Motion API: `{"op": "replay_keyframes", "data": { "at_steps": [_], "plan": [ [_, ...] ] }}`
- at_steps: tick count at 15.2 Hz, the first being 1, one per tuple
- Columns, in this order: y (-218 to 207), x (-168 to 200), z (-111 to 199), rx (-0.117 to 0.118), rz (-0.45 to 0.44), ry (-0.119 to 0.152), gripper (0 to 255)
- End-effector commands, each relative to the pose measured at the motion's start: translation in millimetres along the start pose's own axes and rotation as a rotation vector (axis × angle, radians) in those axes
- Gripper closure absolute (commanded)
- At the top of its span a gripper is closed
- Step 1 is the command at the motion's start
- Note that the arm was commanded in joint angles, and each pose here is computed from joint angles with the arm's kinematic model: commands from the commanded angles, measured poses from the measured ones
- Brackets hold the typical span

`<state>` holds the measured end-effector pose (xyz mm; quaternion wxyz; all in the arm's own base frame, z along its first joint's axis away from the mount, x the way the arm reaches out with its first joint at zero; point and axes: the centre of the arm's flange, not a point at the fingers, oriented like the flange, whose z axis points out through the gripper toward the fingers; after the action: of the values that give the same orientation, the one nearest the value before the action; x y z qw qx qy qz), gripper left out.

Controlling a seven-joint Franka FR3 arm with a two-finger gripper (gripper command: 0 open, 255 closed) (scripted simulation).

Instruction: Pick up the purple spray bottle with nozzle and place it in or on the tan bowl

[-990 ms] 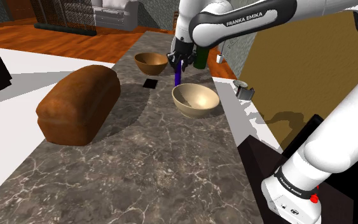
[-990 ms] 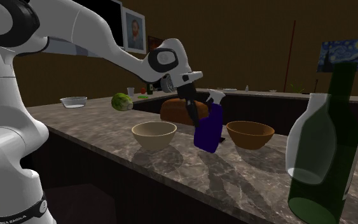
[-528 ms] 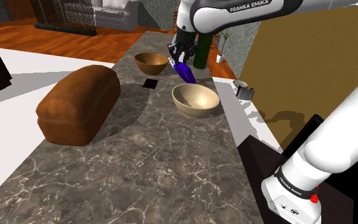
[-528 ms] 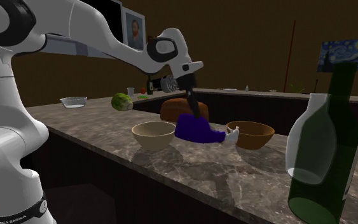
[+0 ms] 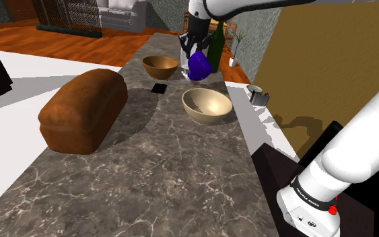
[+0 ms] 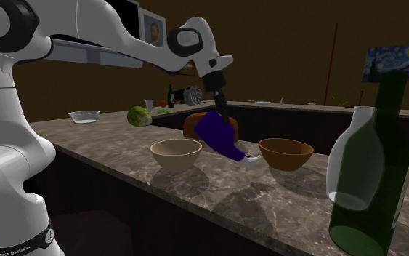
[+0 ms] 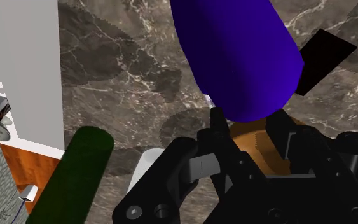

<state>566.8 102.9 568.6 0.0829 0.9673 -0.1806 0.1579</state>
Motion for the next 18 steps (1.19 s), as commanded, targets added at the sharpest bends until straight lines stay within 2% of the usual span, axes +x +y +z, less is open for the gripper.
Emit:
{"op": "replay_keyframes", "data": {
  "at_steps": [1,12,18],
  "plan": [
    [0.3,2.3,-10.5,0.000,0.000,0.000,255],
    [5.8,20.1,-60.2,0.000,0.000,0.000,255],
    [-0.4,-56.0,-81.5,0.000,0.000,0.000,255]
  ]
}}
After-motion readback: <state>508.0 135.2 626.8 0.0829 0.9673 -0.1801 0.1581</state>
